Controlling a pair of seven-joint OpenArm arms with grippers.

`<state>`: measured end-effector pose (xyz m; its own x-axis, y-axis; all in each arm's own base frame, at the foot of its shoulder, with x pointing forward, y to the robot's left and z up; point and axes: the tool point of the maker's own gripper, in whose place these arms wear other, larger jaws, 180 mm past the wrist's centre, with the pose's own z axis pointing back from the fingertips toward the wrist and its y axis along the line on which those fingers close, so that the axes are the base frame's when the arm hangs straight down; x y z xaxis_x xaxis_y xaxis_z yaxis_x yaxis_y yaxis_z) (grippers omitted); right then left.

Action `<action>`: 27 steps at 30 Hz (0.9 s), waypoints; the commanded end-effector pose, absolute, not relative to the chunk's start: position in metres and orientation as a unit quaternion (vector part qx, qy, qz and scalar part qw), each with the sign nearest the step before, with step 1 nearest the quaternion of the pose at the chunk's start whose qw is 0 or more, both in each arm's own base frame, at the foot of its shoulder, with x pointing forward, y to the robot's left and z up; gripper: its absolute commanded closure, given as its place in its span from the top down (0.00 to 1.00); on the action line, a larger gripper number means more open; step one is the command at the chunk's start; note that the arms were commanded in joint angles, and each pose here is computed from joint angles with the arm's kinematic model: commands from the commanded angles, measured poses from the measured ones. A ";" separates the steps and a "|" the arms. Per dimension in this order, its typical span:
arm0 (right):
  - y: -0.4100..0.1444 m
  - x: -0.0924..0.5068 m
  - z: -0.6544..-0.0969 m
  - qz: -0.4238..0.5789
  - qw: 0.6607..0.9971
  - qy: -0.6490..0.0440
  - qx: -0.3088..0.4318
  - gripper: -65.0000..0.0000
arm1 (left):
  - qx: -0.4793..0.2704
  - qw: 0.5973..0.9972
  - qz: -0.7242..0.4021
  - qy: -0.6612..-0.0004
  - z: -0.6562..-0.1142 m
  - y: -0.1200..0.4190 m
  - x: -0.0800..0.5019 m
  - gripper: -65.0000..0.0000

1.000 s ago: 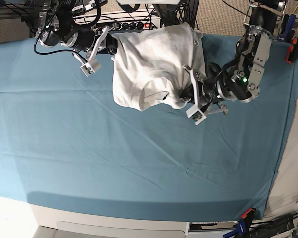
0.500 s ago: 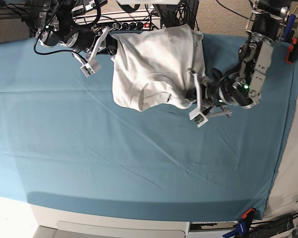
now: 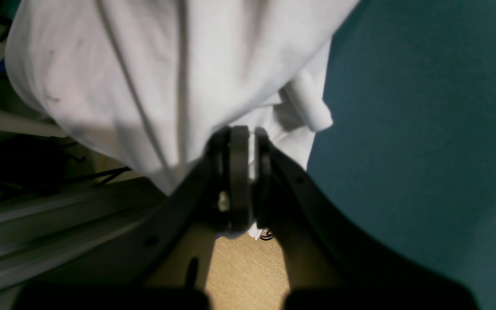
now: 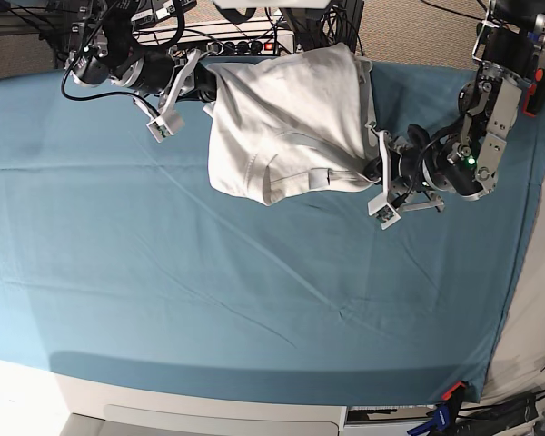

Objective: Fold the T-shirt properly
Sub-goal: 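Lower the shirt bundle and release it with the left gripper, then push the bundle's side with the left gripper to square it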

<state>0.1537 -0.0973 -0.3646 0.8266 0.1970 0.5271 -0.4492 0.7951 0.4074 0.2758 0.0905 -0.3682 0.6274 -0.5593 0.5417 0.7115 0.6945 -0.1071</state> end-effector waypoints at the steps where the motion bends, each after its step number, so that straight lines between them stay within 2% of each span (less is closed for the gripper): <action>1: -0.097 0.157 -0.358 0.182 0.913 -0.250 0.268 0.00 | -0.145 0.885 -0.360 -0.258 -0.358 0.096 0.286 0.16; 4: -0.097 0.157 -0.358 0.182 0.913 -0.250 0.268 0.00 | -0.139 0.887 -0.361 -0.253 -0.359 0.100 0.285 0.43; 6: -0.097 0.157 -0.358 0.182 0.913 -0.250 0.268 0.00 | -0.131 0.891 -0.358 -0.249 -0.360 0.106 0.285 0.51; 16: -0.097 0.157 -0.358 0.182 0.912 -0.250 0.268 0.00 | -0.142 0.902 -0.342 -0.225 -0.370 0.117 0.269 0.52; 19: -0.095 0.157 -0.358 0.180 0.912 -0.251 0.270 0.00 | -0.149 0.904 -0.324 -0.237 -0.365 0.121 0.275 0.52; 23: -0.090 0.158 -0.357 0.174 0.910 -0.254 0.277 0.00 | -0.160 0.911 -0.256 -0.281 -0.345 0.148 0.299 0.52; 27: -0.088 0.158 -0.357 0.171 0.909 -0.256 0.280 0.00 | -0.206 0.919 -0.152 -0.299 -0.336 0.188 0.314 0.51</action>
